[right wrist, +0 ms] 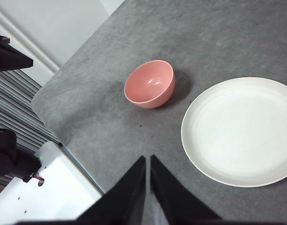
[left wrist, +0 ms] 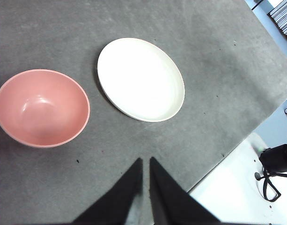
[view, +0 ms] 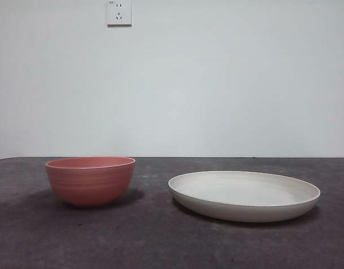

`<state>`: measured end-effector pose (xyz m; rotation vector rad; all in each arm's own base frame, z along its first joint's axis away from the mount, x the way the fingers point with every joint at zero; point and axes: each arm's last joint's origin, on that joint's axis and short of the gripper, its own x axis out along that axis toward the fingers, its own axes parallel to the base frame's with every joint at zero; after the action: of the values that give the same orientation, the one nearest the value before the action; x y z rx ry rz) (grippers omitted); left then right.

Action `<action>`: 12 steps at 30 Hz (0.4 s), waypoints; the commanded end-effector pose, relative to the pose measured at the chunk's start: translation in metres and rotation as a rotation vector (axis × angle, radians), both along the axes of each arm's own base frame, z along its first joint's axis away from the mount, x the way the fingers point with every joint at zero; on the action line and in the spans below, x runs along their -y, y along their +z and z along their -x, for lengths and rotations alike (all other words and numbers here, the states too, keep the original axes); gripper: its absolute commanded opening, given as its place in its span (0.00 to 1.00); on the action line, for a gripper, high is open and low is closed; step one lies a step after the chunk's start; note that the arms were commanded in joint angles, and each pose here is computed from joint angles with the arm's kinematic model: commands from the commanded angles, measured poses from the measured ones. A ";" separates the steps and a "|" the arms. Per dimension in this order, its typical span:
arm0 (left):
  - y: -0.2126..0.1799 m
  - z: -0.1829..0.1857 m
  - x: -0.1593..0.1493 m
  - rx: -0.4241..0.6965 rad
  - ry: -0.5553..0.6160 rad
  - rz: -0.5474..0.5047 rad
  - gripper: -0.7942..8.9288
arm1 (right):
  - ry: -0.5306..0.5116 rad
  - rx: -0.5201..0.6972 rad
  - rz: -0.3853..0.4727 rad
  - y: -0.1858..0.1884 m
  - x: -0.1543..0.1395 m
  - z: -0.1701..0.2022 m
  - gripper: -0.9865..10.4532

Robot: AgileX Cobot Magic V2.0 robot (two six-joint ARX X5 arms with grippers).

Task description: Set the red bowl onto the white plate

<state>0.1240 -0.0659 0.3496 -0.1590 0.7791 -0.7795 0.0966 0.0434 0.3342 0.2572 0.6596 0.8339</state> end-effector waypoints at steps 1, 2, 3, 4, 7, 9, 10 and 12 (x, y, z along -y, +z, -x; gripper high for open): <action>0.008 0.000 0.001 0.043 -0.022 0.003 0.22 | 0.007 0.021 -0.001 0.005 -0.001 0.000 0.10; 0.008 0.000 0.001 0.044 -0.022 0.004 0.29 | 0.006 0.022 -0.001 0.005 0.000 0.000 0.13; 0.008 -0.001 0.001 0.046 -0.022 0.004 0.37 | 0.006 0.022 0.000 0.005 -0.001 0.000 0.18; 0.008 -0.001 0.001 0.047 -0.022 0.005 0.44 | 0.004 0.022 0.001 0.005 0.000 0.000 0.23; 0.008 -0.001 0.001 0.050 -0.022 0.006 0.62 | -0.010 0.025 0.009 0.005 0.000 -0.001 0.42; 0.008 -0.001 0.001 0.049 -0.022 0.006 0.69 | -0.028 0.027 0.020 0.004 0.000 -0.001 0.52; 0.008 -0.001 0.001 0.049 -0.022 0.006 0.71 | -0.036 0.027 0.024 0.004 0.000 -0.001 0.55; 0.008 -0.002 0.002 0.047 -0.022 0.003 0.76 | -0.036 0.027 0.024 0.004 0.000 -0.001 0.58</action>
<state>0.1247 -0.0662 0.3500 -0.1495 0.7683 -0.7845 0.0977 0.0424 0.3336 0.2441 0.6579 0.7852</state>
